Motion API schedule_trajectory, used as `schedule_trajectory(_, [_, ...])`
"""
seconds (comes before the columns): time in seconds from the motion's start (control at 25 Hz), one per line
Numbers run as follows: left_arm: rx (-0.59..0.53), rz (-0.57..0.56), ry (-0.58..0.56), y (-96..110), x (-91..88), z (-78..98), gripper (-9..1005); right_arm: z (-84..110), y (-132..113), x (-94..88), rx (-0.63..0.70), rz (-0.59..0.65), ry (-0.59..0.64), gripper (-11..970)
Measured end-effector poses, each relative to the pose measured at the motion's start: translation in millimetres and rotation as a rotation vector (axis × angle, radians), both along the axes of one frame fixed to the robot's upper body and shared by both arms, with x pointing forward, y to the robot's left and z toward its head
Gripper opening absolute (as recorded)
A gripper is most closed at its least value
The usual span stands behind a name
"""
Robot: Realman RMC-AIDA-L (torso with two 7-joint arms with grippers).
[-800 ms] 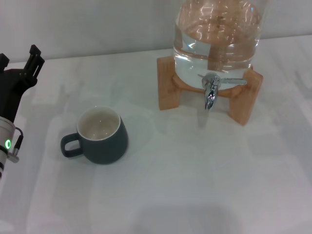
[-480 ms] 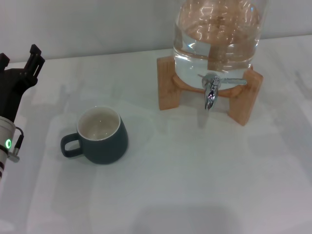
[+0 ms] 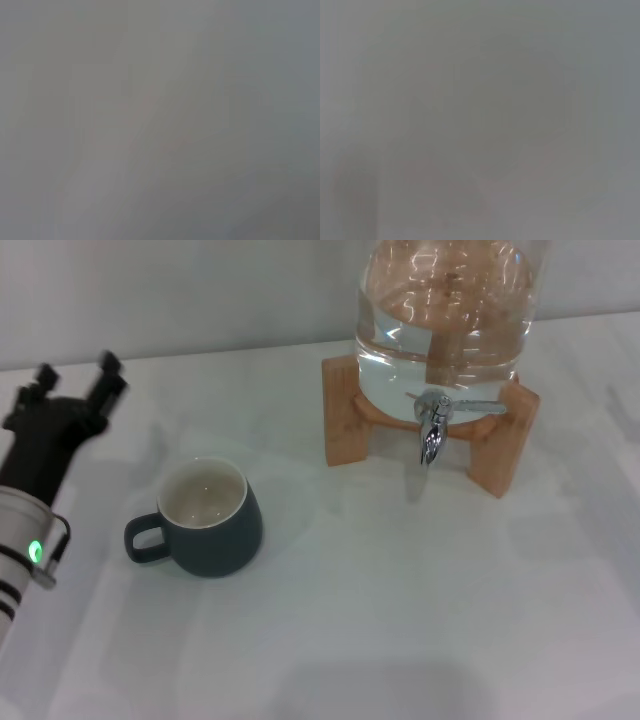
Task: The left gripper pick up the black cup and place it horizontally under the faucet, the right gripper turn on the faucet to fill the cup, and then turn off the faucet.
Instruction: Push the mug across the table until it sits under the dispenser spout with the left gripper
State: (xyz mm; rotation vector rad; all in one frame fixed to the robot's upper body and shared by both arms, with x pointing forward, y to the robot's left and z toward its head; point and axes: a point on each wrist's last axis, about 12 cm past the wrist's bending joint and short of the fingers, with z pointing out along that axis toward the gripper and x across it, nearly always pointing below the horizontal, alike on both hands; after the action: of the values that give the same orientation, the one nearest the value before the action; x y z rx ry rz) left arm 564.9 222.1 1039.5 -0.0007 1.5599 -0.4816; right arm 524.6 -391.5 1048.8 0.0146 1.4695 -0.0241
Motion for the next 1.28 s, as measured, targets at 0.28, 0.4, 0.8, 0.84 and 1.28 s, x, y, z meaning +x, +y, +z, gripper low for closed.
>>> schedule_trajectory(0.28, [0.086, -0.112, -0.033, 5, -30.8, -13.2, 875, 1.5, -1, 5.6, -0.012, -0.001, 0.016, 827])
schedule_trajectory(0.4, [0.078, -0.124, -0.069, 10, -45.8, -15.1, 874, 1.2, -2, 7.7, -0.018, -0.006, 0.03, 827])
schedule_trajectory(0.8, [0.093, -0.121, -0.09, 30, -89.4, -29.2, 873, 3.4, 1, 13.5, -0.033, 0.004, 0.028, 827])
schedule_trajectory(0.84, [0.093, -0.123, -0.085, 29, -91.4, -30.5, 874, 3.6, 1, 13.2, -0.033, 0.005, 0.026, 827])
schedule_trajectory(1.28, [0.126, -0.228, -0.036, 18, -111.6, -42.6, 873, 4.0, 4, 16.1, -0.031, 0.008, 0.029, 828])
